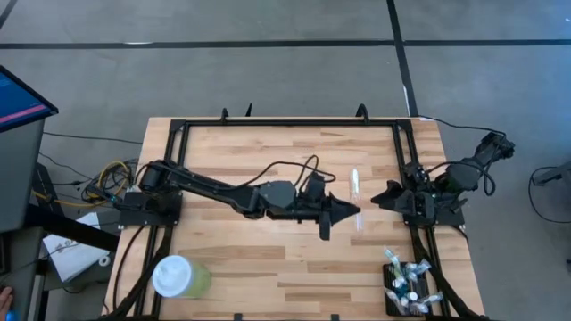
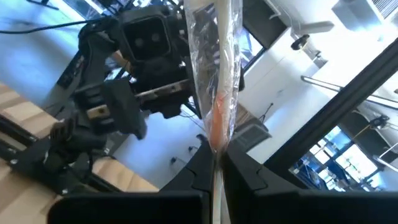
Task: Pick & Place toothbrushing station
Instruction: Put the orange toothbrush into the black organizer
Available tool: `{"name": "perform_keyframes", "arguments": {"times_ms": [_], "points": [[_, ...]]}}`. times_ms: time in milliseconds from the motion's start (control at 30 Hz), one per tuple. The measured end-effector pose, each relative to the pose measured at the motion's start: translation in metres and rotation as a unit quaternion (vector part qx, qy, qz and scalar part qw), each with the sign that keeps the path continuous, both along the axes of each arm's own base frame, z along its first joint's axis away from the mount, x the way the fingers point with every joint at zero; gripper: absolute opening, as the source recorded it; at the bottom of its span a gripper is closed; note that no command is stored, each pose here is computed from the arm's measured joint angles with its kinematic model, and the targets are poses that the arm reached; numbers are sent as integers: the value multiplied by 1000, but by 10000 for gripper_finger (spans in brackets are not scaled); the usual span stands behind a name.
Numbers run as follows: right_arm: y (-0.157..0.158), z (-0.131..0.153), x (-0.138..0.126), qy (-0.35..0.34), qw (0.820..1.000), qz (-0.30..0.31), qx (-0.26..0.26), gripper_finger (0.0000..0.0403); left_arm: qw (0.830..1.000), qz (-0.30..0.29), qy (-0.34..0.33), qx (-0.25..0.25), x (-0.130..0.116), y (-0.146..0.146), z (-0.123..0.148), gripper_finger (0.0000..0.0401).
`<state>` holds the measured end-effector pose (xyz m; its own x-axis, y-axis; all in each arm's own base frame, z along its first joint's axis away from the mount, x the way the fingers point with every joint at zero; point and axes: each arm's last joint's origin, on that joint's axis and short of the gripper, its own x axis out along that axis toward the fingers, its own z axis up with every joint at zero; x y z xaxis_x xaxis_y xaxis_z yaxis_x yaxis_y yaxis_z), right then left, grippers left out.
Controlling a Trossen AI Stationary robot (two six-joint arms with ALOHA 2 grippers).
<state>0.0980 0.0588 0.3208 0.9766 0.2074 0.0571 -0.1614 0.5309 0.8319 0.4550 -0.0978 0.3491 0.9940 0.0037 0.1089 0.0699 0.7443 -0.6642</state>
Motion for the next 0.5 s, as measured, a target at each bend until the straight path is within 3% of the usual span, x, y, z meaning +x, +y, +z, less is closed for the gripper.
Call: {"name": "perform_keyframes", "arguments": {"times_ms": [233, 500], "points": [[0, 1, 0, -3, 1000, 11, 2, 226, 999, -22, 22, -12, 0, -11, -4, 5], [0, 22, -12, 9, 980, 196, 43, 226, 992, -81, 86, -35, -2, -21, -16, 5]]}}
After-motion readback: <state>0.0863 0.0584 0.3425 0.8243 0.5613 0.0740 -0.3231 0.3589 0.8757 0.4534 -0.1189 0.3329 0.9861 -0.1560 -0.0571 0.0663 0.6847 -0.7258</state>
